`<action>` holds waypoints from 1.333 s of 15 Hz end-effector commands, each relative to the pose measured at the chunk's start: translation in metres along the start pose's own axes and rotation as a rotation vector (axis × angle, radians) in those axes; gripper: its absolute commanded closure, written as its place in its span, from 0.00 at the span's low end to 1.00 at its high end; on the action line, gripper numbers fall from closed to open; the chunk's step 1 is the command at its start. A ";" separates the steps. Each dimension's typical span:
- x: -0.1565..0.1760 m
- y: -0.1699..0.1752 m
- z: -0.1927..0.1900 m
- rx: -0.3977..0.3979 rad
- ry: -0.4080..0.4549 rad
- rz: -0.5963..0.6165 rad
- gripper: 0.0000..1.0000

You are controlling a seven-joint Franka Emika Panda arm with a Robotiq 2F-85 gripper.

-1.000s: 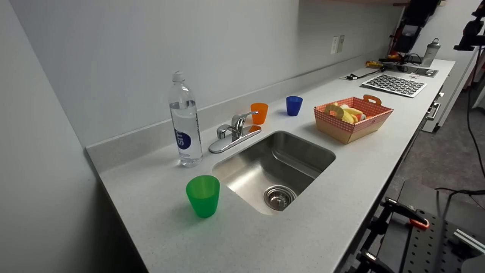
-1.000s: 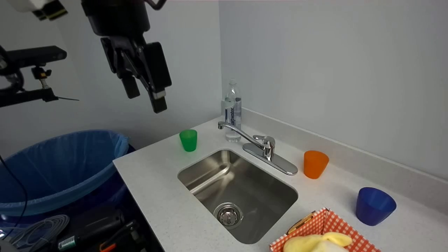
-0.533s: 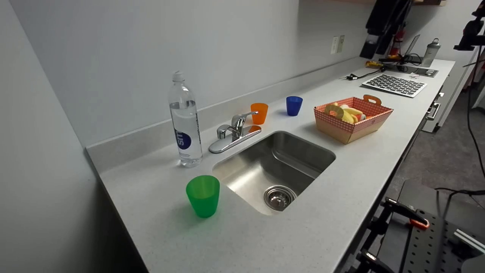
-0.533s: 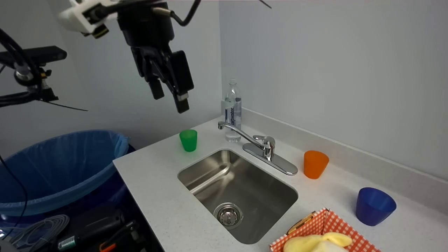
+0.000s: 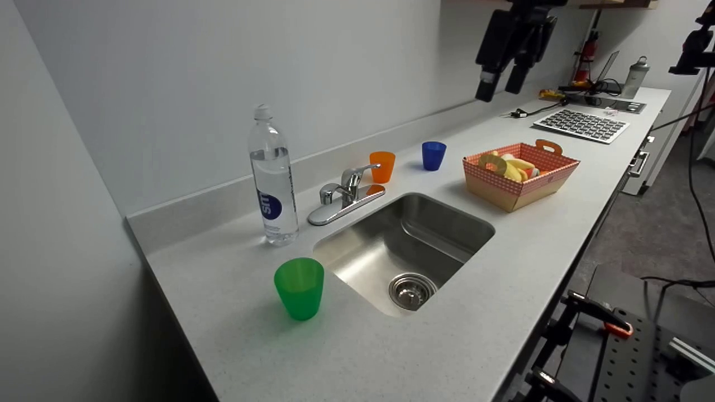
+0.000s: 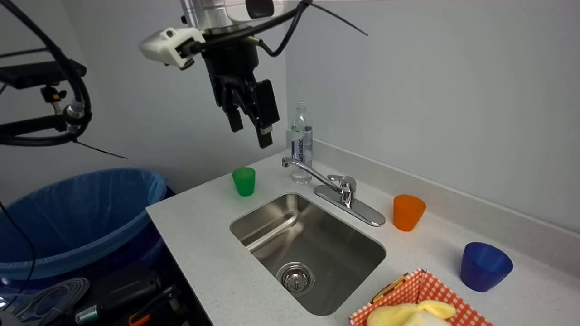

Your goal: Center the faucet

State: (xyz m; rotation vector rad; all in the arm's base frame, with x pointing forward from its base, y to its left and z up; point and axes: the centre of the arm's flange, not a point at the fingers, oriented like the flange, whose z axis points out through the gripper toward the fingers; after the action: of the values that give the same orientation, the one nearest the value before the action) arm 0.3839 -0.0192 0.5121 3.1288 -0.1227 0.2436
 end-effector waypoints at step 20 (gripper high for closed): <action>0.064 -0.072 0.047 -0.048 0.006 0.424 0.00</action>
State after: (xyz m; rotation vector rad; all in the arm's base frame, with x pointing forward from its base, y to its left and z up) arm 0.4596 0.0475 0.4760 3.0168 -0.7796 0.2430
